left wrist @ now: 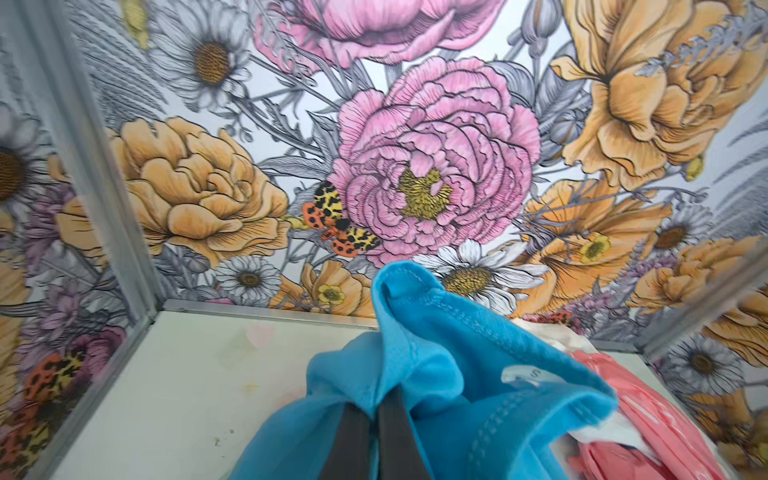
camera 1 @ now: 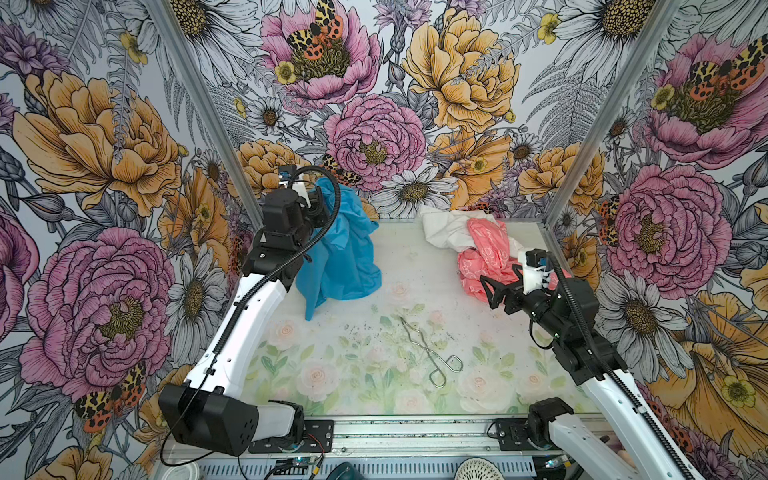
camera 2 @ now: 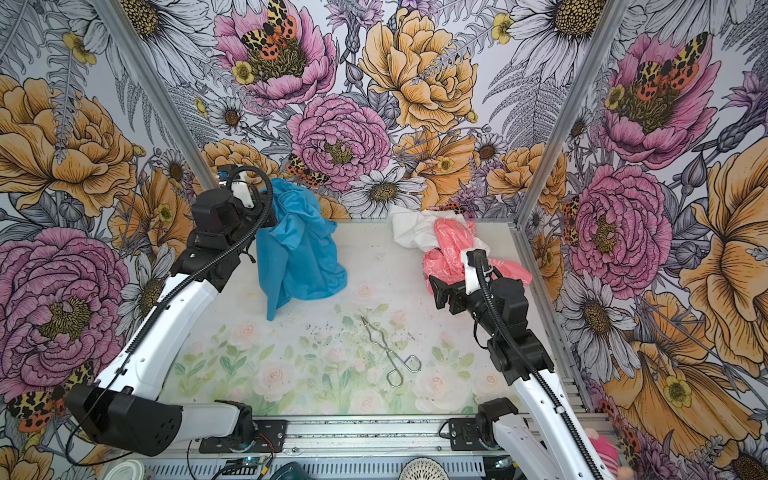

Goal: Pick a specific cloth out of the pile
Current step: 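Lift the blue shirt and carry it toward the near corner with the left gripper, then lower the blue shirt onto the table and open the left gripper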

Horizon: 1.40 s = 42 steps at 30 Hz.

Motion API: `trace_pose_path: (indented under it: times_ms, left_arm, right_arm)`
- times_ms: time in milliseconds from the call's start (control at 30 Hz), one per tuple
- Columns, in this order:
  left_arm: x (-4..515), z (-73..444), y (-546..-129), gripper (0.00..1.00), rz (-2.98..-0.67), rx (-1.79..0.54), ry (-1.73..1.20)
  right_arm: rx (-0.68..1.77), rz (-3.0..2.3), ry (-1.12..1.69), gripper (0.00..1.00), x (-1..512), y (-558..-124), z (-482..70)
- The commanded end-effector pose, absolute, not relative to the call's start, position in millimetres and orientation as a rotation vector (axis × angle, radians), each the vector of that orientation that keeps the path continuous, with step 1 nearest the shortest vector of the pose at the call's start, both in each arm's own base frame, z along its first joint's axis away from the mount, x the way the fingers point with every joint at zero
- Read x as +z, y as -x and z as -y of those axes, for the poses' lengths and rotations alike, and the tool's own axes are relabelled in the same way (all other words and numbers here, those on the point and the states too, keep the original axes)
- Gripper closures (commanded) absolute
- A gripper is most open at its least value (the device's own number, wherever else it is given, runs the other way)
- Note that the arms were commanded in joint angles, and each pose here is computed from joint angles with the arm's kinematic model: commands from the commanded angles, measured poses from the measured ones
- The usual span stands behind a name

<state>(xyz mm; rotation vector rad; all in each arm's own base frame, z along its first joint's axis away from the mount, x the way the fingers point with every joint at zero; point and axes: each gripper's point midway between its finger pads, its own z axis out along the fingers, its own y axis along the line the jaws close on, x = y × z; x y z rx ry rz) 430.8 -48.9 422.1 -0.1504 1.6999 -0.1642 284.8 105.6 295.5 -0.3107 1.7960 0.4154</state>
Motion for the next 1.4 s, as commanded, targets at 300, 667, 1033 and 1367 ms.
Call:
trace_pose_path:
  times_ms: [300,667,1033,1367]
  left_arm:
    - [459,-40,-465,1.0,-1.615,0.174,0.329]
    - [351,25,-511,1.0,-1.804,0.146,0.22]
    - [195,104,-506,1.0,-2.079,0.056,0.107]
    - [113,125,-477,1.0,-2.262,-0.046,0.11]
  right_arm:
    - [0.431,-1.753,0.333,0.0,314,-283,-110]
    - [0.424,-1.755,0.327,0.0,311,-281,-108]
    - [0.426,-1.765,0.325,0.01,306,-281,-108]
    - [0.422,-1.776,0.324,0.0,300,-281,-108]
